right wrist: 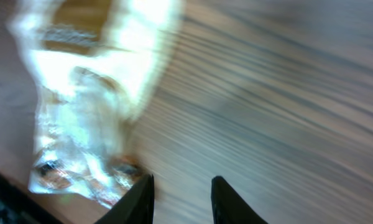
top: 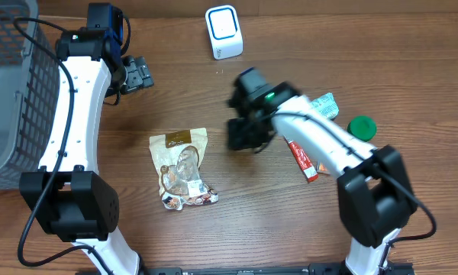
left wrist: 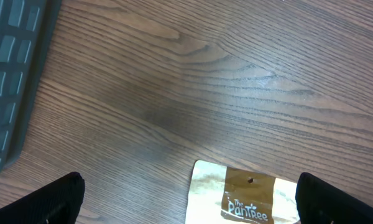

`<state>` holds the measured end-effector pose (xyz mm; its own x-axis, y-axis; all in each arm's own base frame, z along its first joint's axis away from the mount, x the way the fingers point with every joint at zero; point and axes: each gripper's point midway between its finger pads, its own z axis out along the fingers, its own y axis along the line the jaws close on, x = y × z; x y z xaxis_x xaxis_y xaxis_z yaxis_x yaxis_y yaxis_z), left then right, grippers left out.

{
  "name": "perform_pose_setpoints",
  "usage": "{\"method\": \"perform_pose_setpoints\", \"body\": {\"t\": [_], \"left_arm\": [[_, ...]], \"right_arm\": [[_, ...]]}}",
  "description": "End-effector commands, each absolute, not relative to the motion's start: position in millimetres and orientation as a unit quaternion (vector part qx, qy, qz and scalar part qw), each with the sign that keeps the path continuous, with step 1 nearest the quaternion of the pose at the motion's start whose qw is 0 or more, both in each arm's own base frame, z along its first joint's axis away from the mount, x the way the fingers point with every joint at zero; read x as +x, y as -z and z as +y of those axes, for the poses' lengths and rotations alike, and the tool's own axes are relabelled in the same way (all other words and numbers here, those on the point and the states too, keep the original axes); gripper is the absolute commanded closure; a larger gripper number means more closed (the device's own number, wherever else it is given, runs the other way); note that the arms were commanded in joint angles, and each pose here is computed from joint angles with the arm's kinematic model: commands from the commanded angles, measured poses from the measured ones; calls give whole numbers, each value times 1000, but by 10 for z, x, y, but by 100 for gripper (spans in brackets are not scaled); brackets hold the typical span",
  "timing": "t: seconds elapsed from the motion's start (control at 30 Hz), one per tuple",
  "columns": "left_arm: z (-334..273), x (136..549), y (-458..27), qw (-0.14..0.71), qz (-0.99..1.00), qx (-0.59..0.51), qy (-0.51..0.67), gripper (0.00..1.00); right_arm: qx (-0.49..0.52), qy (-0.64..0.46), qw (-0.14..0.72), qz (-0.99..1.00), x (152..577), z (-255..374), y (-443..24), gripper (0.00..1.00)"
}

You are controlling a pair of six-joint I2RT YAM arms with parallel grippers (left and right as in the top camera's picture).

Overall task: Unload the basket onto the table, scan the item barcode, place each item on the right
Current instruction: 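Move the right gripper left and grasp the Pantree pack top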

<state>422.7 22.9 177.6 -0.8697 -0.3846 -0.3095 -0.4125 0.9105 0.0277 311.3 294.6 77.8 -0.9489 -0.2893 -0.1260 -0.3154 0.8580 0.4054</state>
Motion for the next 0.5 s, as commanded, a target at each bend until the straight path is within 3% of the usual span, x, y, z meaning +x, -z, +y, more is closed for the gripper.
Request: {"method": "perform_pose_setpoints", "body": {"t": [0.0, 0.2, 0.37, 0.47], "left_arm": [[258, 4245, -1829, 159, 965, -203, -52, 0], [258, 4245, -1829, 159, 965, -203, -52, 0], [258, 4245, -1829, 159, 965, -203, -52, 0], [256, 4245, -1829, 159, 965, -202, -52, 0]], "right_arm": [[-161, -194, 97, 963, 3109, 3328, -808, 67], [-197, -137, 215, 947, 3135, 3755, -820, 55], [-215, -112, 232, 942, 3056, 3918, -618, 55], [-217, -98, 223, 945, 3049, 3906, -447, 46]]}}
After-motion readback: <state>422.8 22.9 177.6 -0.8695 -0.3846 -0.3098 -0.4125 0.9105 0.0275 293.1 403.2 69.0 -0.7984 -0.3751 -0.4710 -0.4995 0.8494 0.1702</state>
